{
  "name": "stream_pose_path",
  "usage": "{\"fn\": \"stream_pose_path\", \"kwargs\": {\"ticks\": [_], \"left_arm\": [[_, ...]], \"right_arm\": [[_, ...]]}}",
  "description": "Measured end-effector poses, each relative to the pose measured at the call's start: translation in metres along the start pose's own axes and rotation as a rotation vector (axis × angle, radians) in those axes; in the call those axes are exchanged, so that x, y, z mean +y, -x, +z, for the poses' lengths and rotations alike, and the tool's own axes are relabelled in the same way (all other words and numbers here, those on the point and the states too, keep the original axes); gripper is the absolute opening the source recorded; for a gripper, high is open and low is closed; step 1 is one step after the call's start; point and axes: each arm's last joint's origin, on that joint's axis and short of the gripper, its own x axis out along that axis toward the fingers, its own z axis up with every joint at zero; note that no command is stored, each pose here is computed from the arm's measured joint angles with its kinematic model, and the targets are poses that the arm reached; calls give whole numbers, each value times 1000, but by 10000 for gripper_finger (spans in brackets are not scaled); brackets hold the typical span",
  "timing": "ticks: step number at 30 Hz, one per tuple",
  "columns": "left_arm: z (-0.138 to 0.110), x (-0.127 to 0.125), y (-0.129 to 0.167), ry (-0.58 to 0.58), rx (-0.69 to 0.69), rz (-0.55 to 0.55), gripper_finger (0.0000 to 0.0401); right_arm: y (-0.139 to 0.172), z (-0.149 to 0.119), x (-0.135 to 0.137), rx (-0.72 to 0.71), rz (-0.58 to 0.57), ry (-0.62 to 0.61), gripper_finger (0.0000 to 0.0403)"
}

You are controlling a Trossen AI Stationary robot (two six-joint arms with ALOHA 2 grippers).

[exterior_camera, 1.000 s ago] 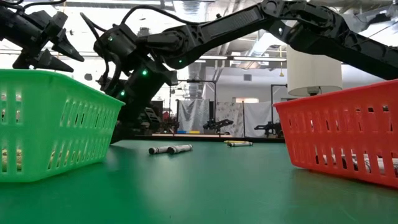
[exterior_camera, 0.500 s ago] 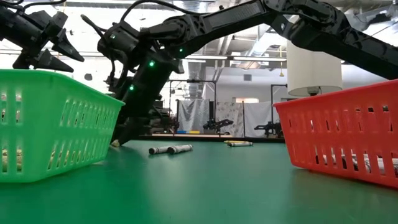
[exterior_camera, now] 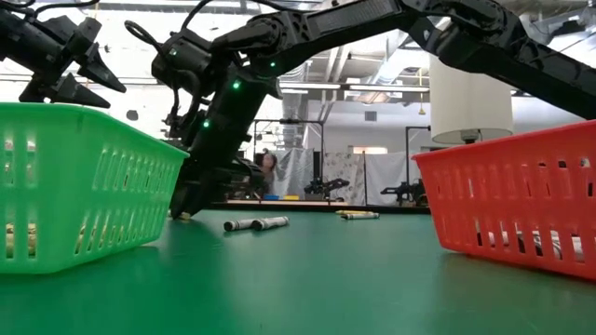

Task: Sort crayons
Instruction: Put the yellow crayon into the green bin

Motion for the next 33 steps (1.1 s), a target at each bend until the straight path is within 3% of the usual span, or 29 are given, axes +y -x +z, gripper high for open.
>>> {"fn": "stream_pose_path", "kwargs": {"ticks": [14,33], "left_arm": [[0,0,0,0,0,0,223],[0,0,0,0,0,1,223]], "right_arm": [[12,-1,3,25,-2,37,7],[69,2,29,-70,-11,81,1]]}}
